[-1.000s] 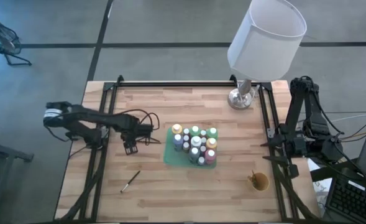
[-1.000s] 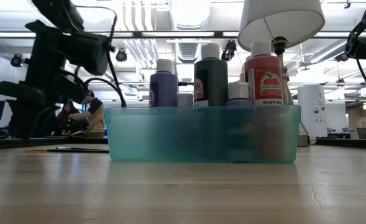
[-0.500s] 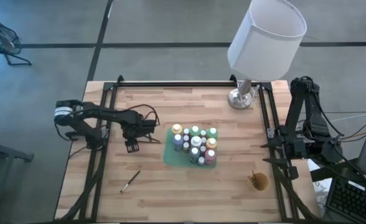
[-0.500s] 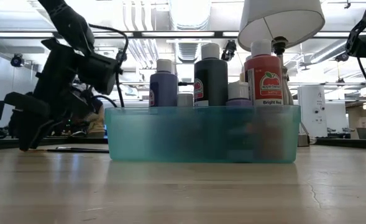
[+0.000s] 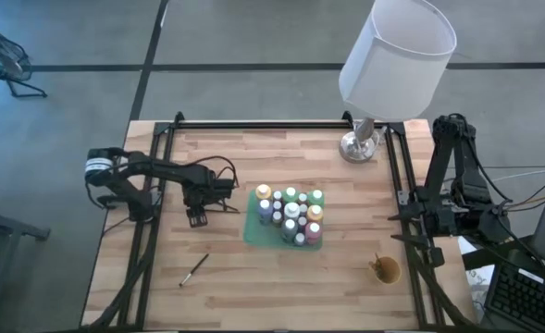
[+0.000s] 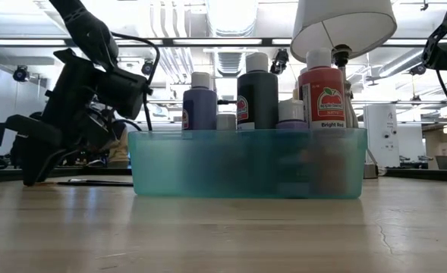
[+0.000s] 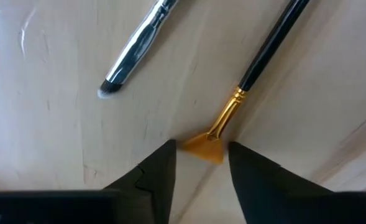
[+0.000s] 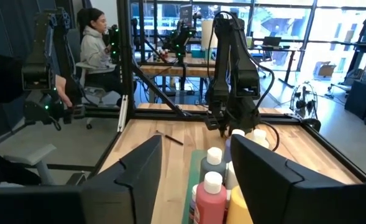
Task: Pick & Place Paint Supplies
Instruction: Put the gold paintbrush into the yellow cup
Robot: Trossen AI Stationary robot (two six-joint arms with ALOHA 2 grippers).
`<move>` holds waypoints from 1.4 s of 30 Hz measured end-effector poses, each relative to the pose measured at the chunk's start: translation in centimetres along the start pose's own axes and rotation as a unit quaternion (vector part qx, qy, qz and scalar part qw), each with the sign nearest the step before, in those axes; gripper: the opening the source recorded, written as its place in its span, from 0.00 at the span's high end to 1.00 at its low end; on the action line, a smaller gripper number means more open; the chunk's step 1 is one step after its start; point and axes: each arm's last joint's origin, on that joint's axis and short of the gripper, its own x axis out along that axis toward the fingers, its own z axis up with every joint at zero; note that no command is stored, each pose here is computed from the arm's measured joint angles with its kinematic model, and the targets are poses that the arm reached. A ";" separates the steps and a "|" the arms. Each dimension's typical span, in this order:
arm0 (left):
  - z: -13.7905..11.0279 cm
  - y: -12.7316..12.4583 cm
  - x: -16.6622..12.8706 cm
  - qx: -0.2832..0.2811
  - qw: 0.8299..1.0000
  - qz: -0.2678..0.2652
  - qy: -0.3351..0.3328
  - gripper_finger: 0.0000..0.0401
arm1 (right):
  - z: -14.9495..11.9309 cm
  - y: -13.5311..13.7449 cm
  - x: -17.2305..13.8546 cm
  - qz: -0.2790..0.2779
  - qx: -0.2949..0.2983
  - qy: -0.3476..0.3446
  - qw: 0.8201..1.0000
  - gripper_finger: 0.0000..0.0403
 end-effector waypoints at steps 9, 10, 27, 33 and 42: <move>0.0 0.0 0.0 0.005 1.000 0.003 -0.001 0.88 | 0.0 0.0 0.0 0.000 -0.001 0.000 1.000 0.57; 0.0 0.0 0.0 0.005 1.000 0.004 -0.001 0.91 | 0.0 0.0 0.0 0.000 -0.001 0.000 1.000 0.57; -0.7 -0.2 -1.0 0.019 0.998 -0.061 -0.027 1.00 | 0.0 0.0 0.0 0.000 -0.001 0.000 1.000 0.51; -1.4 -0.2 -1.5 0.019 0.997 -0.073 -0.022 1.00 | 0.0 0.0 0.0 0.000 -0.001 0.000 1.000 0.51; -2.9 0.1 -2.7 -0.007 0.998 -0.054 -0.020 1.00 | -0.1 0.0 0.0 -0.001 -0.004 0.001 1.000 0.57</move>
